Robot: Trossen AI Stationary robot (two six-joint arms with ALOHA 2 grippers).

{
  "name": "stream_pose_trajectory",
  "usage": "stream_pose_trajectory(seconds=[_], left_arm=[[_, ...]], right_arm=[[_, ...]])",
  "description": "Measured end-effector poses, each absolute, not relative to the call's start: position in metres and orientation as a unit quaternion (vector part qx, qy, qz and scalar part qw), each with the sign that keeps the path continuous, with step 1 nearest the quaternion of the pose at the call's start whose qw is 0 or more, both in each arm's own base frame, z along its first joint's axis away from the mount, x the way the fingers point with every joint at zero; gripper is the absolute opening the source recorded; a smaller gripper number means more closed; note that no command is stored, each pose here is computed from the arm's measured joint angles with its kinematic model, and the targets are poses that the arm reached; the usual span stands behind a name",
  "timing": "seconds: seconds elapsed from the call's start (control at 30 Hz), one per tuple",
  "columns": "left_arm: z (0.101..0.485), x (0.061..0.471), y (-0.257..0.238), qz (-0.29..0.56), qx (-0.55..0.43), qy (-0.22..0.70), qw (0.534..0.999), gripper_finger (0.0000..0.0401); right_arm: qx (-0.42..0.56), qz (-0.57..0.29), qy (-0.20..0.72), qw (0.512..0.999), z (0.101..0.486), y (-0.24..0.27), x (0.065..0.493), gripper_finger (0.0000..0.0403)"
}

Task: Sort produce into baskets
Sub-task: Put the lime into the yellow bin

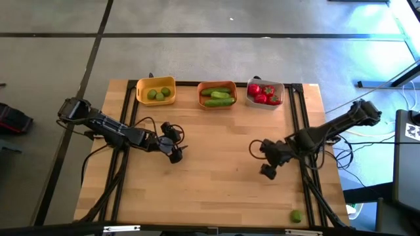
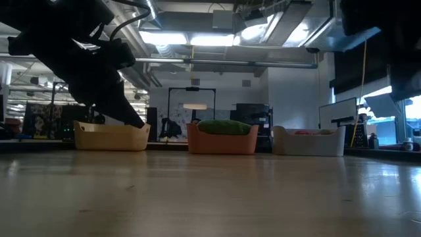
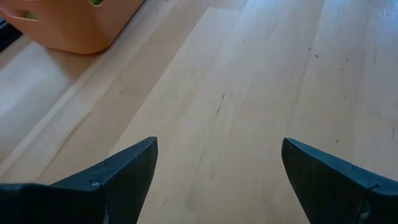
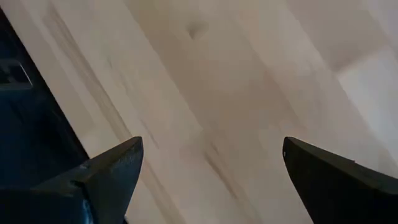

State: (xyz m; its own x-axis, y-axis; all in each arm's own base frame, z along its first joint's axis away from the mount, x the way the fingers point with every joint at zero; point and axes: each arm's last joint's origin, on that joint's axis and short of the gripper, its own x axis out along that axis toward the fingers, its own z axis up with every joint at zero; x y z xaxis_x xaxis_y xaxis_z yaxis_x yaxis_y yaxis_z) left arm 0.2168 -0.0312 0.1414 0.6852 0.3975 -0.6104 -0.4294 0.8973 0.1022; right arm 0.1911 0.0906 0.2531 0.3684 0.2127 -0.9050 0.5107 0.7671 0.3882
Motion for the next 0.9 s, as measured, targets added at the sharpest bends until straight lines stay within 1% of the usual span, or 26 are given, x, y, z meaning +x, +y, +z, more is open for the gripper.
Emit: stream_pose_trajectory(seconds=[0.1,0.27,0.6,0.77,0.9], left_arm=[[0.141,0.217,-0.031,0.225,-0.023,0.327,0.918,0.034],[0.141,0.217,-0.031,0.219,-0.009,0.33,0.918,0.034],[0.141,0.217,-0.031,0.215,0.004,0.334,0.918,0.034],[0.141,0.217,-0.031,0.213,0.008,0.335,0.918,0.034],[0.141,0.217,-0.031,0.211,0.014,0.336,0.918,0.034]], right_arm=[[0.346,-0.085,0.533,0.768,0.25,0.1,0.202,0.0379],[0.368,-0.058,0.555,0.744,0.241,0.119,0.209,0.0379],[0.413,-0.077,0.63,0.653,0.224,0.155,0.195,0.0379],[0.412,-0.095,0.658,0.623,0.214,0.172,0.188,0.0379],[0.39,-0.093,0.685,0.608,0.203,0.185,0.182,0.0373]])
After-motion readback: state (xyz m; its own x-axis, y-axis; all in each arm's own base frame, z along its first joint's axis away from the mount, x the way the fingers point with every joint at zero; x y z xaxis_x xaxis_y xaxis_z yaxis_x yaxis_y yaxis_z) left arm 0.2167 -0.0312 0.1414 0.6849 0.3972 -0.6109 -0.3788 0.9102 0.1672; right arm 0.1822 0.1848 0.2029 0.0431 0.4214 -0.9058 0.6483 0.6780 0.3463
